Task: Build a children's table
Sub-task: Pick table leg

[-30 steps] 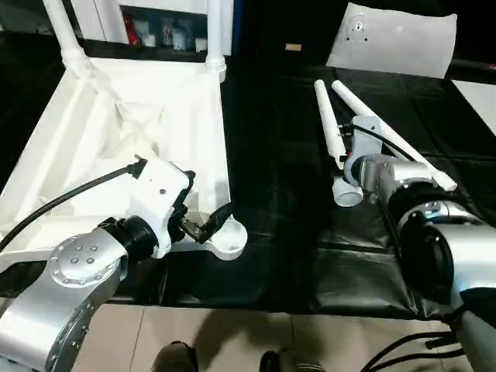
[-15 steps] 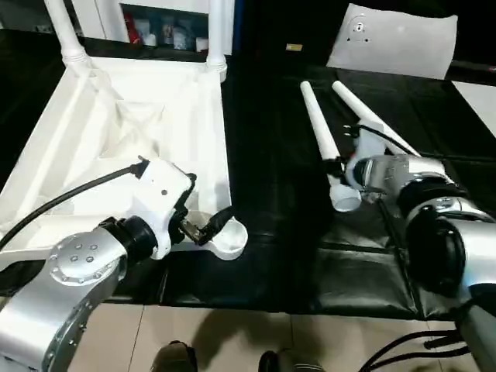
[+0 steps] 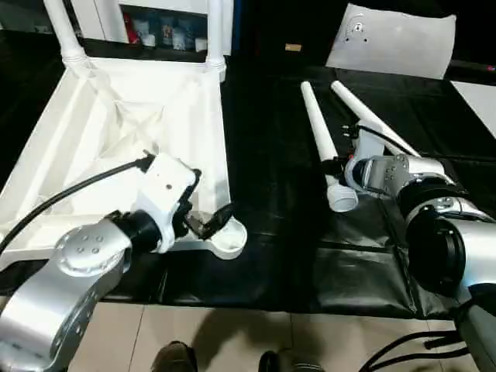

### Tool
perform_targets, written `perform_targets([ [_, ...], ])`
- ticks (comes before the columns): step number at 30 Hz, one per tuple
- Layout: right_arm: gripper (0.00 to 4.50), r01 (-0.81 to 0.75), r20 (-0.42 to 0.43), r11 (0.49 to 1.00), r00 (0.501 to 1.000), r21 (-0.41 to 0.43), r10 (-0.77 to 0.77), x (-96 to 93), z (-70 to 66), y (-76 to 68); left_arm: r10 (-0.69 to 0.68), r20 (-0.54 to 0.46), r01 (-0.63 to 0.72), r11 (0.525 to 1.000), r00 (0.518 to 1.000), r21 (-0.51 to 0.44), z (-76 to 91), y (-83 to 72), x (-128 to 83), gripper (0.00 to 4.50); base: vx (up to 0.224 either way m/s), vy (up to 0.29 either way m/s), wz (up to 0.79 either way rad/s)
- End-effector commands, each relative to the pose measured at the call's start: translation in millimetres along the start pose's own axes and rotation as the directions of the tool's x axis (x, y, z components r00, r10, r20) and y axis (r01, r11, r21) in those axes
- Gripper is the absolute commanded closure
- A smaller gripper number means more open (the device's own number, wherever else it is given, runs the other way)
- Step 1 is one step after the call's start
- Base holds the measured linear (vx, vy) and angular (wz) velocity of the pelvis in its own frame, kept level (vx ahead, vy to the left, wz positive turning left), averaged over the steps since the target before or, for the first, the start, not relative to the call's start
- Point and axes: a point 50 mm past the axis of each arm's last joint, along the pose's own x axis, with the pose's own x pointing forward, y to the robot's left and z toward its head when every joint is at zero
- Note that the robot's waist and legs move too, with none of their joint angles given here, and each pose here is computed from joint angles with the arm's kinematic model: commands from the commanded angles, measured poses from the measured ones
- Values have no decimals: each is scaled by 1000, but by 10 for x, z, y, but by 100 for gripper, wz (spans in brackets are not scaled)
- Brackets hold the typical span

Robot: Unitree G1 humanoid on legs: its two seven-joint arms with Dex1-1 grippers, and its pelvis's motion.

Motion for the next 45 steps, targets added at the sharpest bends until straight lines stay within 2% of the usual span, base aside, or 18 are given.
perform_targets([
  [1,264,-70,139,997,988,17,67,-56,261,101,28,19,-28,1000,999,5,18,36,40,0,0,0,0],
  [2,264,-77,155,997,985,21,73,-59,283,115,35,20,-35,999,999,6,18,53,49,0,0,0,0],
  [6,264,-227,298,969,923,-95,245,-140,507,268,111,69,-111,994,991,-4,72,143,179,0,0,0,0],
  [11,264,-411,371,912,846,-2,382,-183,510,338,135,112,-129,990,984,-64,140,191,297,0,0,0,0],
  [13,264,-541,436,841,759,12,482,-231,368,342,148,173,-114,975,974,-190,238,236,399,0,0,0,0],
  [14,264,-541,436,841,759,12,482,-231,368,342,148,173,-114,975,974,-190,238,236,399,0,0,0,0],
  [15,264,-597,453,802,716,3,531,-275,269,351,149,204,-96,964,967,-250,290,262,446,0,0,0,0],
  [16,264,-597,453,802,716,3,531,-275,269,351,149,204,-96,964,967,-250,290,262,446,0,0,0,0],
  [17,265,-630,471,777,685,-2,556,-319,206,356,147,228,-78,956,962,-284,327,277,472,0,0,0,0],
  [21,265,-805,537,593,500,-1,679,-593,-99,370,92,320,45,917,943,-395,472,281,617,0,0,0,0],
  [22,265,-805,537,593,500,-1,679,-593,-99,370,92,320,45,917,943,-395,472,281,617,0,0,0,0],
  [24,265,-844,549,536,448,1,705,-689,-176,381,51,338,106,897,940,-429,500,246,684,0,0,0,0],
  [27,266,-894,516,447,372,-24,771,-817,-292,439,-20,398,239,827,917,-509,583,166,773,0,0,0,0],
  [30,266,-903,502,429,359,-27,787,-867,-332,462,-35,415,273,803,909,-530,610,151,790,0,0,0,0],
  [31,266,-921,477,389,330,-27,815,-950,-415,496,-52,445,322,765,894,-557,678,133,830,0,0,0,0],
  [34,266,-929,457,369,317,-25,831,-1006,-473,504,-75,471,365,741,879,-564,737,100,855,0,0,0,0],
  [39,266,-929,437,369,322,-24,839,-1027,-502,514,-137,523,456,698,842,-552,816,9,855,0,0,0,0],
  [45,266,-918,401,395,345,-46,849,-1030,-524,540,-177,494,457,712,851,-533,756,-47,865,34,0,0,0],
])
